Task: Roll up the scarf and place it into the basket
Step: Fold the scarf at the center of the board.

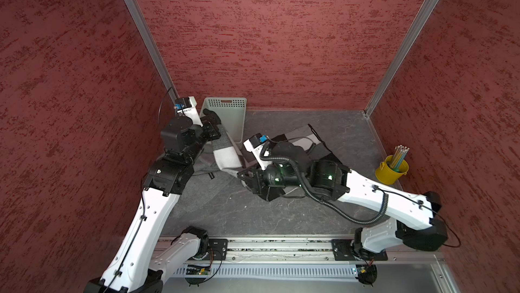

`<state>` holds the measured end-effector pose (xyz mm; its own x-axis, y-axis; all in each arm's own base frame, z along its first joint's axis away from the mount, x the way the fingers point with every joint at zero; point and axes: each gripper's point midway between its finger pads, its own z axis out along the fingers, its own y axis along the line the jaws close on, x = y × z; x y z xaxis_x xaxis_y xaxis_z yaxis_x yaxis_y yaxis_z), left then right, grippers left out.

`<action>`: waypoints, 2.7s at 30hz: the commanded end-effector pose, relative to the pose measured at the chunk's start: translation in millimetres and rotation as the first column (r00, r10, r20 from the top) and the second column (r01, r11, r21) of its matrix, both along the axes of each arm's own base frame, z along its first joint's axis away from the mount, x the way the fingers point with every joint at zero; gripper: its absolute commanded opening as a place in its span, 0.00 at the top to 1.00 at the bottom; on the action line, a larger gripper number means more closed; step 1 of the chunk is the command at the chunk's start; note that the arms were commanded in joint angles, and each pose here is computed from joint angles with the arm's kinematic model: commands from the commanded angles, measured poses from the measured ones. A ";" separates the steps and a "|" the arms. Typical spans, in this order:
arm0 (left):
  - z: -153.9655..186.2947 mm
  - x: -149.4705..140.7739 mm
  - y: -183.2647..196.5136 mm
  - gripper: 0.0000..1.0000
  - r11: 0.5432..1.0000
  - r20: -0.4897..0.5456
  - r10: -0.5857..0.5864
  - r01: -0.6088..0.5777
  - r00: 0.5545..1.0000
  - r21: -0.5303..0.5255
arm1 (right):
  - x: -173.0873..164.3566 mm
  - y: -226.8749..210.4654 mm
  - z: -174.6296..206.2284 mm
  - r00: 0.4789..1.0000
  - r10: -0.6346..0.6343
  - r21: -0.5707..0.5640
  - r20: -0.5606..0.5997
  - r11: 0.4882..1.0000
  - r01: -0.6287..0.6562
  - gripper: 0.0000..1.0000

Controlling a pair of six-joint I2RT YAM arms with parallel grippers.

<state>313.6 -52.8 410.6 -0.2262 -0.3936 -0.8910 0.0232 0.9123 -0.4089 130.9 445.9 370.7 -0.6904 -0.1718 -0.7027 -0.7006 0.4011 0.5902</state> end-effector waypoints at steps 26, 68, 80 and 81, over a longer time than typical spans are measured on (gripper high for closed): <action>-75.6 132.3 -164.1 1.00 0.954 -0.176 -0.292 0.300 0.940 0.020 | 101.0 -195.6 -58.2 0.819 -0.569 -0.021 -0.077 0.822 0.569 1.00; -219.6 242.1 -377.4 1.00 0.754 -0.232 -0.656 0.606 0.719 -0.254 | 171.7 -411.7 -191.8 0.227 -0.943 -0.406 0.242 0.114 0.907 1.00; -270.4 263.7 -421.9 1.00 0.670 -0.074 -0.708 0.636 0.702 -0.382 | 198.2 -449.5 -255.5 0.112 -0.933 -0.456 0.341 -0.059 0.888 1.00; -273.6 264.5 -425.1 1.00 0.670 -0.068 -0.706 0.634 0.704 -0.387 | 200.6 -451.5 -258.9 0.111 -0.934 -0.458 0.340 -0.062 0.887 1.00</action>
